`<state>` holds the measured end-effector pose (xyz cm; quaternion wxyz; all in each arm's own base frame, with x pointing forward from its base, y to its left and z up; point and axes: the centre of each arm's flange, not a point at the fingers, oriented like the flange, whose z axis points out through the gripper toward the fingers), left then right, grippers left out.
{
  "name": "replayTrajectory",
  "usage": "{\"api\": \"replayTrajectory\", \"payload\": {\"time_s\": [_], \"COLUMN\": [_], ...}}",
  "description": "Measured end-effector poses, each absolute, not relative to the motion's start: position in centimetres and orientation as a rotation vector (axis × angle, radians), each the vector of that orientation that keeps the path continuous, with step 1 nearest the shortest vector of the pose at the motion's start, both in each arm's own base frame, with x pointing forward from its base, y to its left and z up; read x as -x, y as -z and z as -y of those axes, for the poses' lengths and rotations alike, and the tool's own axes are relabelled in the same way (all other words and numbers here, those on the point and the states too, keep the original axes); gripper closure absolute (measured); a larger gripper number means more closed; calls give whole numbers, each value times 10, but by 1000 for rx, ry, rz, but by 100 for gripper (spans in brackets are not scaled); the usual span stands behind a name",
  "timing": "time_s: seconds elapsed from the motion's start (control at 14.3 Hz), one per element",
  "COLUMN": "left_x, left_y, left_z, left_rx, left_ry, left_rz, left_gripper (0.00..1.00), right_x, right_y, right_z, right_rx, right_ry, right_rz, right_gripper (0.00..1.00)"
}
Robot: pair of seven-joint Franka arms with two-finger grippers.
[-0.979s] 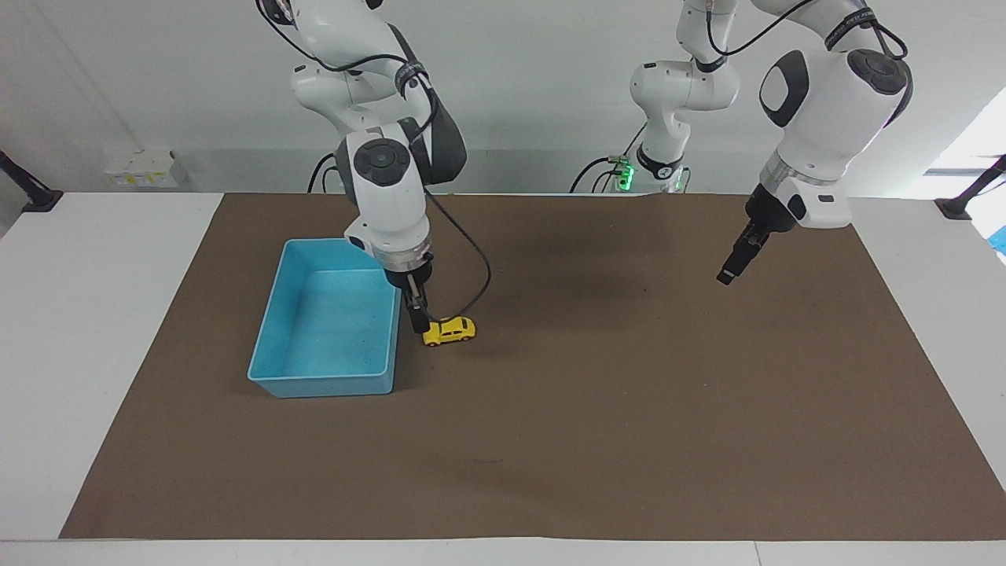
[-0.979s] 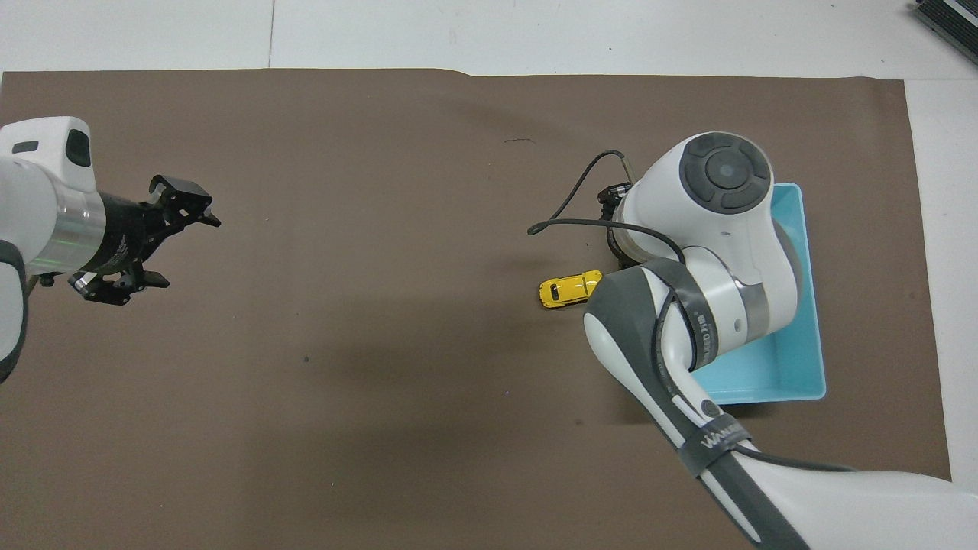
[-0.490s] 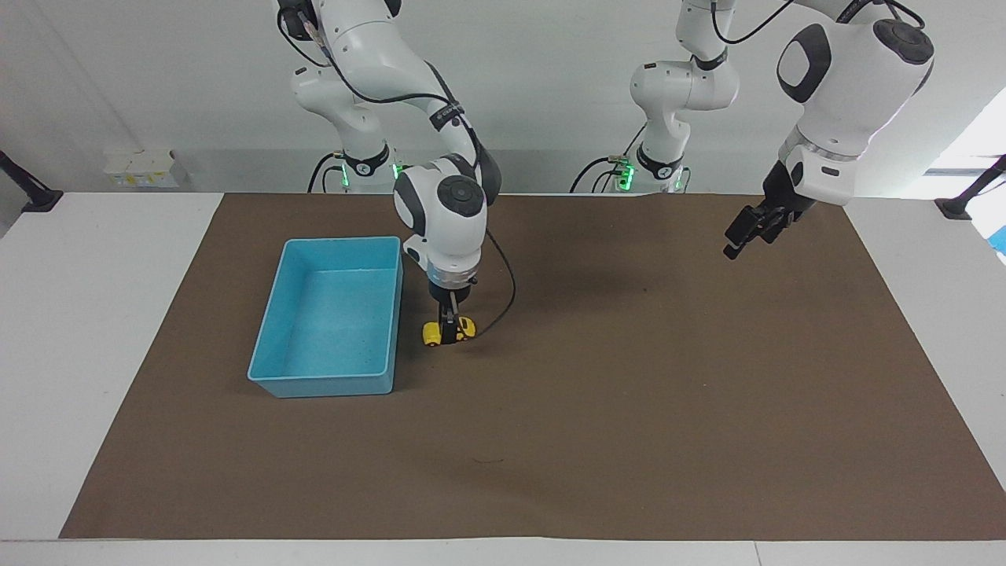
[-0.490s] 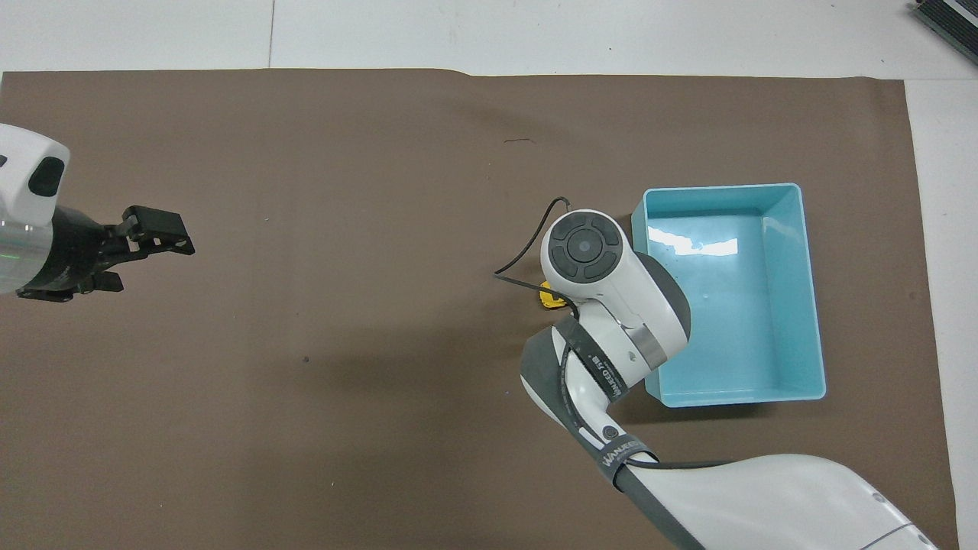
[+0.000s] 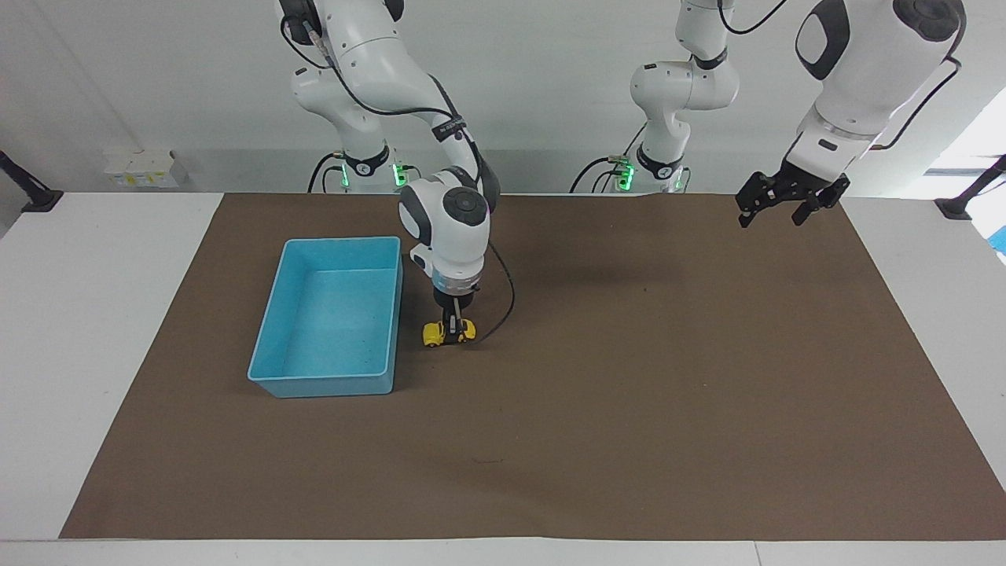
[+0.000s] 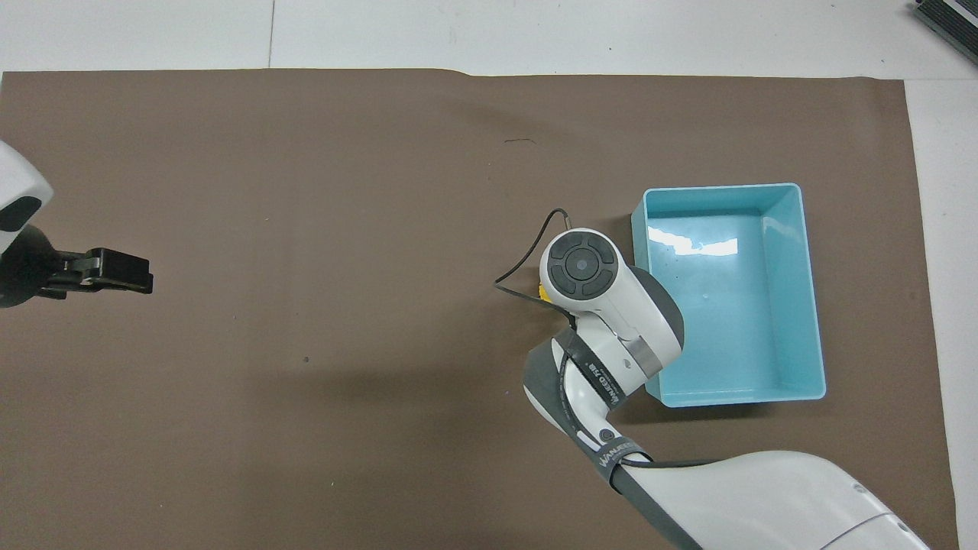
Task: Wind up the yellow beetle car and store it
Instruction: 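Grasp the yellow car with the right gripper and lift it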
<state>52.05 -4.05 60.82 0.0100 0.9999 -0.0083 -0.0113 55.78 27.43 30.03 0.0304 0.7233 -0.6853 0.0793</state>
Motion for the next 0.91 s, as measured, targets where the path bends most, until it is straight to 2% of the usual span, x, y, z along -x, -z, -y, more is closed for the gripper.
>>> {"api": "replayTrajectory", "payload": {"time_s": [0.21,0.35,0.91], "left_x": [-513,-512,-510], "left_y": [-644,-651,-655], "left_z": [40,41,42], "left_rx": [-3122,-3121,-3121], "left_ry": [18,1,-10], "left_rz": [37,40,44], "left_gripper": [0,0,0], "right_x": [-558,-558,-548], "right_y": [-304,-316,-430], "right_z": [-276,-282,-268], "right_rx": [-2232,-2224,-2390], "right_ry": [-247,-251,-274], "right_rz": [2108,2092,1938], "right_gripper": [54,54,54]}}
